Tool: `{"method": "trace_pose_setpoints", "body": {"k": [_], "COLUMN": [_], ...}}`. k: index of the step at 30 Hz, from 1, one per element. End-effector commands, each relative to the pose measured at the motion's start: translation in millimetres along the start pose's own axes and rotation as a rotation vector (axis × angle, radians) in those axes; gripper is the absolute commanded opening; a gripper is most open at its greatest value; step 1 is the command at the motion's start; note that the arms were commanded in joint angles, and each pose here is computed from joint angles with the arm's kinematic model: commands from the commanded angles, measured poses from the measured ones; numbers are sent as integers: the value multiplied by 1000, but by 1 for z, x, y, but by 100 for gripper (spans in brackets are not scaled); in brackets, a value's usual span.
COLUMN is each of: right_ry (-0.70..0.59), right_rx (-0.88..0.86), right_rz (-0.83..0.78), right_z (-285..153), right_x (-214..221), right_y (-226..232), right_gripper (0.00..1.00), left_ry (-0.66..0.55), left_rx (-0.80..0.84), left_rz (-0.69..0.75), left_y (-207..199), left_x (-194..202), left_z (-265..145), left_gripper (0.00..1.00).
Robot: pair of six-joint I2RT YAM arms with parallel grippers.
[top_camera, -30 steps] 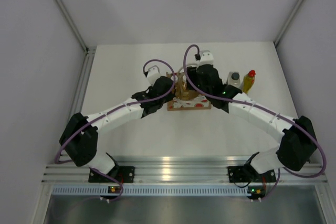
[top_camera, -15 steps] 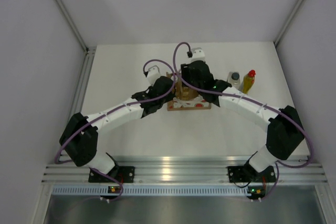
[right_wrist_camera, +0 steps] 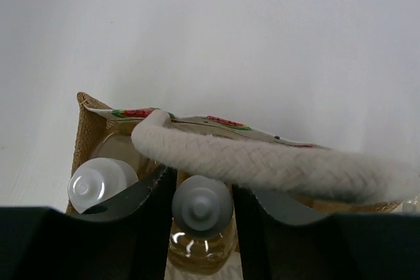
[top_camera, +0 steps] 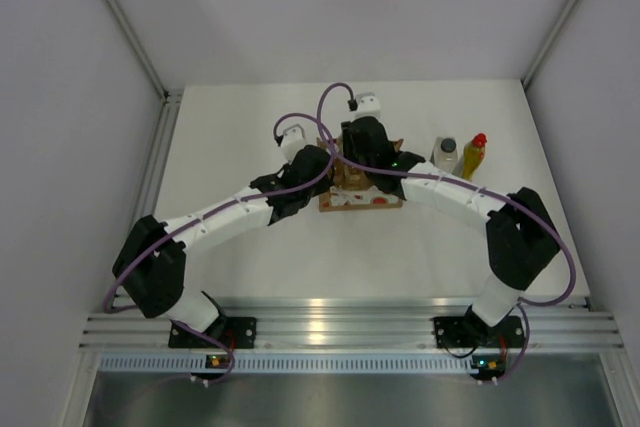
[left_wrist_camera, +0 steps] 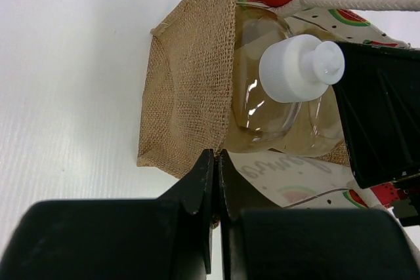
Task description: Take the personal care products out of the canvas bag
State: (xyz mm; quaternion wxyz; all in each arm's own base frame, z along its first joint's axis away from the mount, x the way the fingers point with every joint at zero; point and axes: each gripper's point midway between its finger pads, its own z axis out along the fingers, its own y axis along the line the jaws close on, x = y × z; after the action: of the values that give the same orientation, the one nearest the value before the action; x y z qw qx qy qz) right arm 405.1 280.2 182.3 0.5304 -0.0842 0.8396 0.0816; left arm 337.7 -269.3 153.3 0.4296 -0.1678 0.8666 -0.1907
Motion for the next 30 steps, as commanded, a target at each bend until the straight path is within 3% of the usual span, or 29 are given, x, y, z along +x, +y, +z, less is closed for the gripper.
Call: {"method": "trace_pose_setpoints", "body": {"k": [1, 11, 30], "right_ry": [-41, -78, -237], "right_rx": [19, 33, -11], "right_rz": [31, 37, 53], "right_z": [10, 5, -41], "right_x": [-7, -19, -77], "right_y": [-1, -5, -5], "right_gripper": [36, 1, 0], "left_ry": [41, 48, 47], "left_rx": [40, 36, 40], "left_rz": [15, 22, 19], "left_y": [-8, -6, -8], "left_x": [5, 8, 6], "left_z": [-11, -10, -10], "left_gripper": [0, 0, 0]}}
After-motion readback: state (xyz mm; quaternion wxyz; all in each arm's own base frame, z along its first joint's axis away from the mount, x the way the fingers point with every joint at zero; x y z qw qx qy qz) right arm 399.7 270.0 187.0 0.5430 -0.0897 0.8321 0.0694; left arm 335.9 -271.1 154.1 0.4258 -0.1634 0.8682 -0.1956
